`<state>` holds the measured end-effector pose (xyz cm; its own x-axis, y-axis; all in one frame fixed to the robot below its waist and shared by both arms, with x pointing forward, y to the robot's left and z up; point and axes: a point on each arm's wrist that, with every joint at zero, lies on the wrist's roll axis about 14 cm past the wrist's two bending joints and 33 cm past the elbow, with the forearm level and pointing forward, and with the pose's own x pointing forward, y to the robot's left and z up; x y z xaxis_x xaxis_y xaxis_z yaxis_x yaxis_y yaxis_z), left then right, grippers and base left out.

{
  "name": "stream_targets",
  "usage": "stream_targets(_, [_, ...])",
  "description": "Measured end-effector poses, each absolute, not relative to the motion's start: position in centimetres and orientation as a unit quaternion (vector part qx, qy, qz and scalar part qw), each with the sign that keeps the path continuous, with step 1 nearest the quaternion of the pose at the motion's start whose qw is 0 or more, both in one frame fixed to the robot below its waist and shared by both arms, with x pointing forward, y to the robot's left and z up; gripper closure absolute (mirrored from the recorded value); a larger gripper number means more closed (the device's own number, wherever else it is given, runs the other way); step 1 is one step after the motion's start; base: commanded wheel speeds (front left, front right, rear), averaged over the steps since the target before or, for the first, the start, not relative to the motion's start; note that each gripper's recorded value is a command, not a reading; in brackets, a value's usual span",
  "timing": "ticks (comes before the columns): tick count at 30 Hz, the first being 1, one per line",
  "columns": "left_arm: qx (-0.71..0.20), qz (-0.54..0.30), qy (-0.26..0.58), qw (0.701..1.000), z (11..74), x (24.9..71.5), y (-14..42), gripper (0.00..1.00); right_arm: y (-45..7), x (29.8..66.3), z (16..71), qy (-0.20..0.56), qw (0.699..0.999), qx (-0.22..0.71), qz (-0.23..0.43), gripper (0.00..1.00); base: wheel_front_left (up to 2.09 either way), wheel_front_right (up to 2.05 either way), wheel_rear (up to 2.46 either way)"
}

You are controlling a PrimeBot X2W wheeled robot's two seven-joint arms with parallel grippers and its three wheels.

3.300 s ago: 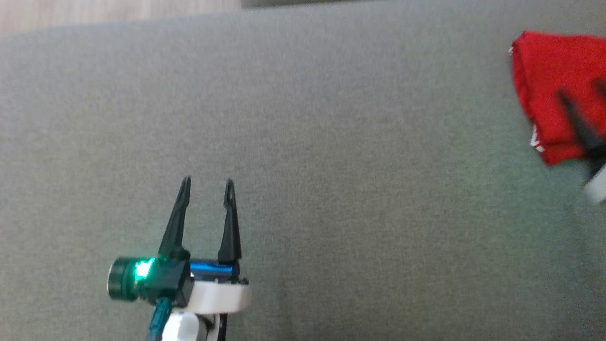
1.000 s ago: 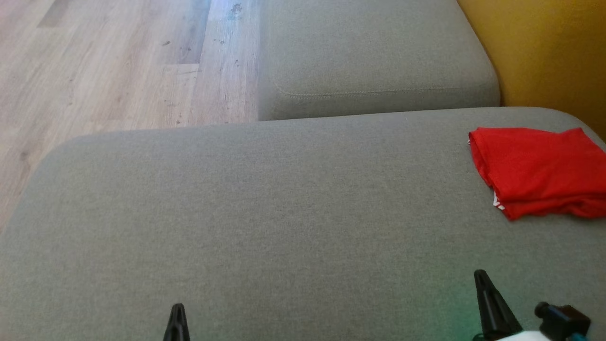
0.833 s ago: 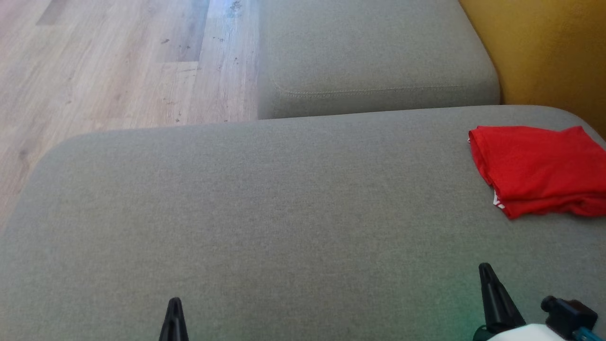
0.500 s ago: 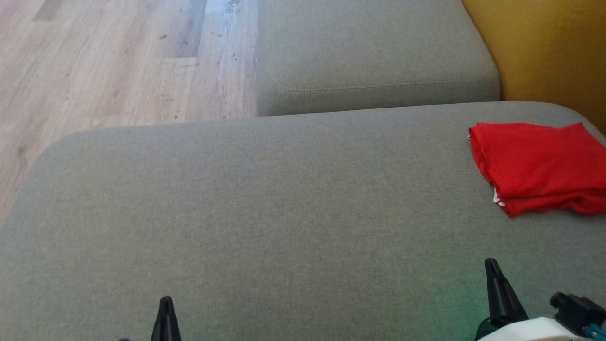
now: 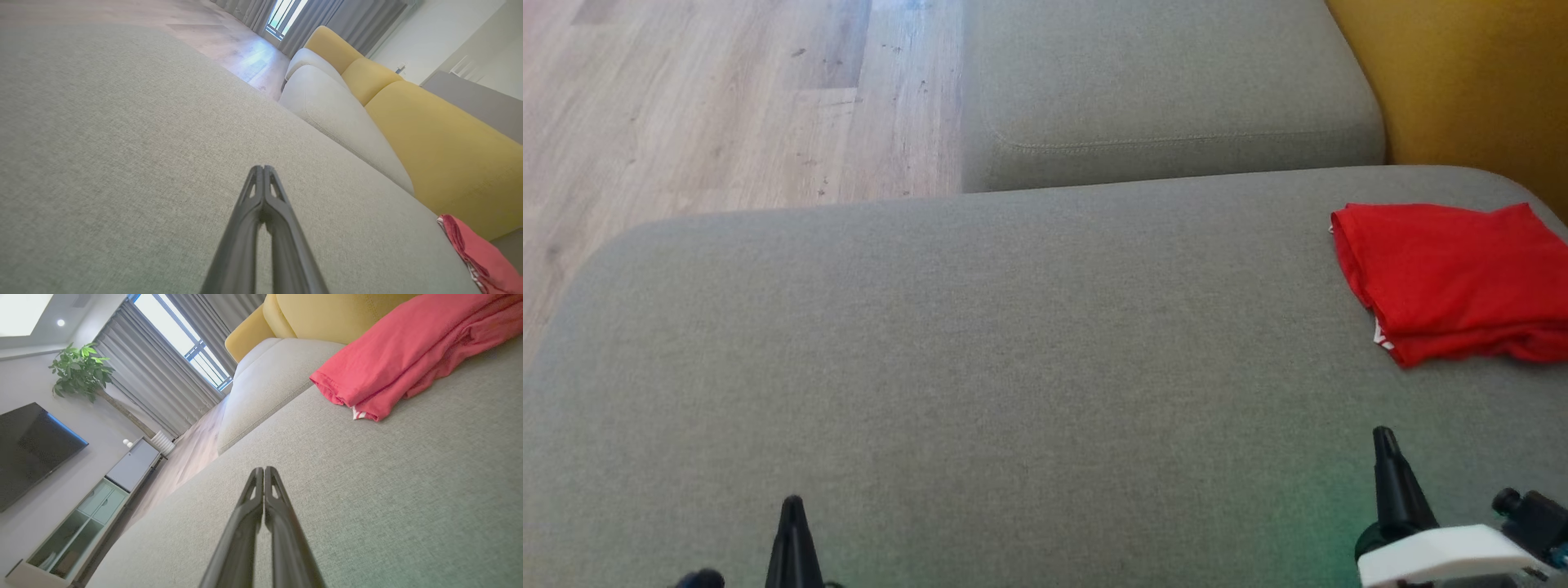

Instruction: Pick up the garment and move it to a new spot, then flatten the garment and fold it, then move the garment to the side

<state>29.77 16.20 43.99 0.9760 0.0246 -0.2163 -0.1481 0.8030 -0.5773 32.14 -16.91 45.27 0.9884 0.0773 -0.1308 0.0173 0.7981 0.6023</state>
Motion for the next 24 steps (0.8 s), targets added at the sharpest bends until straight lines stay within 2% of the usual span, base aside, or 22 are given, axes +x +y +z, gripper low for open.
stream_targets(24, [-0.440,0.051,0.107,0.890,44.2,31.9,16.7,1.00,-18.5,33.4,45.3,0.076,0.894,0.441,-0.023,1.00,0.00,0.00,0.00])
